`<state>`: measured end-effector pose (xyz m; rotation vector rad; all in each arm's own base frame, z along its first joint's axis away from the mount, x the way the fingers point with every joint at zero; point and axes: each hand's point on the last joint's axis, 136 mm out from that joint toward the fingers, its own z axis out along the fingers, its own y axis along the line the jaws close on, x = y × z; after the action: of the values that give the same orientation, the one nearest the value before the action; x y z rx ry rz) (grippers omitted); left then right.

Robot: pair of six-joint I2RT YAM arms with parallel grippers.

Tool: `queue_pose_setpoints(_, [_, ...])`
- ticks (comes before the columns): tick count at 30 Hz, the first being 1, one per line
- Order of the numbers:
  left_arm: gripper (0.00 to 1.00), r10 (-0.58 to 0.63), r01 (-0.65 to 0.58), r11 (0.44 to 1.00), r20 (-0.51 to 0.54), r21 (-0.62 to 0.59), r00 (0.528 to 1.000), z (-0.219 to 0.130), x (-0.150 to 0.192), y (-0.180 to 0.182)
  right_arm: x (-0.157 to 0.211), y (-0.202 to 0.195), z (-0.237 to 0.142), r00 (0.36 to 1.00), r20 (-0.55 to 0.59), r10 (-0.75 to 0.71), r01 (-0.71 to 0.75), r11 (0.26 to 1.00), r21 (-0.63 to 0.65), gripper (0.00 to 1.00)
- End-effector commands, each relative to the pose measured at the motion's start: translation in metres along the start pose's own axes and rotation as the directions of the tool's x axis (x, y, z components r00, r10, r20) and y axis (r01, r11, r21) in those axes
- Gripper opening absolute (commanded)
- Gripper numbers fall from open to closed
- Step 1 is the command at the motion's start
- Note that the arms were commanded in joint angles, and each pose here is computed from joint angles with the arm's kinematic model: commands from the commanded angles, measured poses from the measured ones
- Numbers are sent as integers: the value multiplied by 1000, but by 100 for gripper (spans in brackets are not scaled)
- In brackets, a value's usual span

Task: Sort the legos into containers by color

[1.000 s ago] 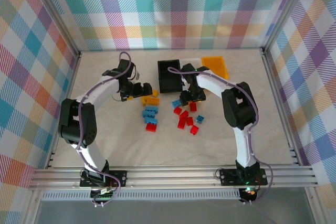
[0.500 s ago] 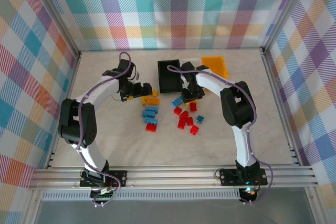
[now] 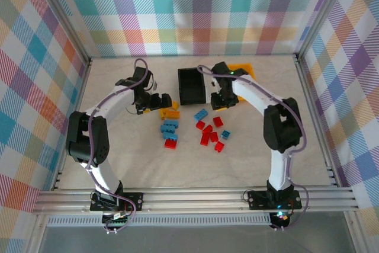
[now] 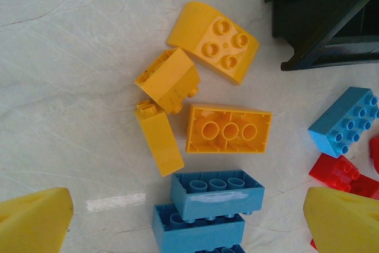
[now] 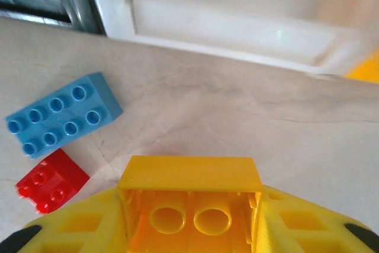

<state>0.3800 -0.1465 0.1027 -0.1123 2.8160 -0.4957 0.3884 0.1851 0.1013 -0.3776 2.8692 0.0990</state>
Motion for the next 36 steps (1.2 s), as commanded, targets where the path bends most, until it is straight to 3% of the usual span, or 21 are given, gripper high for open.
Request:
queue_pose_setpoints(1, [100, 0, 0, 1000, -10, 11, 1000, -2, 1, -7, -8, -40, -32, 990, 50, 128, -129, 992, 15, 45])
queue_pose_setpoints(7, [100, 8, -8, 1000, -19, 21, 1000, 0, -1, -10, -49, -88, -33, 957, 116, 266, -269, 963, 6, 46])
queue_pose_setpoints(17, [100, 21, -21, 1000, -51, 0, 998, 1, 5, -5, -106, -126, 18, 921, 91, 379, -381, 924, 5, 48])
queue_pose_setpoints(21, [100, 23, -23, 1000, -75, -6, 997, 5, 11, -3, -111, -126, 26, 911, 81, 405, -406, 914, -2, 55])
queue_pose_setpoints(26, [97, 26, -26, 1000, -96, 6, 995, 12, 12, -6, -117, -121, 3, 905, 117, 409, -408, 913, -29, 66])
queue_pose_setpoints(31, [94, 39, -37, 999, -108, 14, 993, 18, 5, -11, -107, -116, -28, 913, 140, 384, -384, 923, -29, 69])
queue_pose_setpoints(36, [91, 54, -53, 998, -125, 15, 991, 23, 8, -15, -76, -87, -48, 933, 104, 343, -340, 939, -51, 69])
